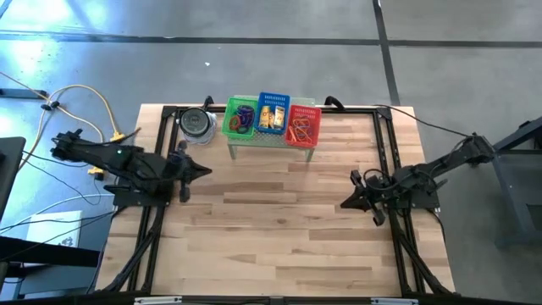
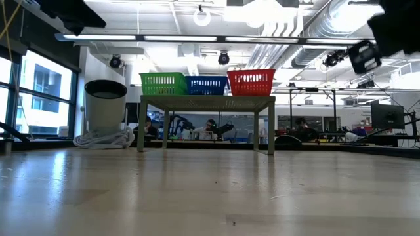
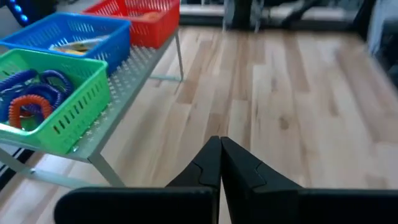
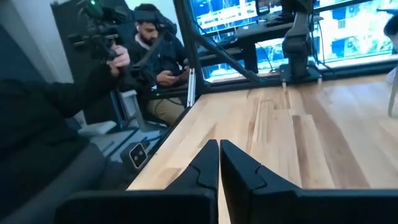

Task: Pick & Place Office Desk Supplies
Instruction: Return to Home Position

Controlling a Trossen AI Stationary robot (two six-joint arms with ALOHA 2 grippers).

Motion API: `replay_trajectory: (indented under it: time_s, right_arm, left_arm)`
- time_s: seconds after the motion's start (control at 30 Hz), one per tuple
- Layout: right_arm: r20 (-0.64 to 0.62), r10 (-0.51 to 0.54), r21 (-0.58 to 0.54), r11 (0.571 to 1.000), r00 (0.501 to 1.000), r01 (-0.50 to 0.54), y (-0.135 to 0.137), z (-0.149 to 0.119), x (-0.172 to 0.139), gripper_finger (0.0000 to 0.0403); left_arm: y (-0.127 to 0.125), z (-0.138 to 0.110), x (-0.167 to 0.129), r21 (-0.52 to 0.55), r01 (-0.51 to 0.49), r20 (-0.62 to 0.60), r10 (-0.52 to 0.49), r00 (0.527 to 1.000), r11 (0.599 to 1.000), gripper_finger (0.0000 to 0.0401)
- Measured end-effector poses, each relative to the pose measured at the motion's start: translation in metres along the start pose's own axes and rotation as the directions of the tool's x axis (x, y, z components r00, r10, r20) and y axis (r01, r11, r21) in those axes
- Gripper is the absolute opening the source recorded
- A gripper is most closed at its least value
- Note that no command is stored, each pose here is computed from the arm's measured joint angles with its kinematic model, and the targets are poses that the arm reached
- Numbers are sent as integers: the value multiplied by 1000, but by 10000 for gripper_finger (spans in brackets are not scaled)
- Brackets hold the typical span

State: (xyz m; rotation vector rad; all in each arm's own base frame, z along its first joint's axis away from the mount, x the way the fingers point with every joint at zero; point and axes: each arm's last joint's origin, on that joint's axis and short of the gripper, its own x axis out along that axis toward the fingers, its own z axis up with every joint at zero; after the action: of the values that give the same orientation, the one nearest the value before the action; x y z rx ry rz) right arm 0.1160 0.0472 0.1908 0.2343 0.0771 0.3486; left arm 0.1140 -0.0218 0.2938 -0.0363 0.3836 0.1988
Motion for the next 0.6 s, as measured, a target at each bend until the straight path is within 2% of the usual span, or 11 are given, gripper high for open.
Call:
replay_trajectory:
  time_s: [0.13,0.47,0.6]
  right_arm:
    - [25,34,25,999,999,-34,-6,-22,-2,3]
    - [78,49,-10,999,996,-49,-5,-17,-1,3]
    - [75,49,-33,998,996,-46,-5,-17,-1,3]
  left_arm:
    - [10,-9,-16,-72,21,78,-15,997,997,0]
    - [20,-59,-18,-123,64,187,-40,982,990,0]
    - [18,-77,-9,-139,127,245,-90,965,982,0]
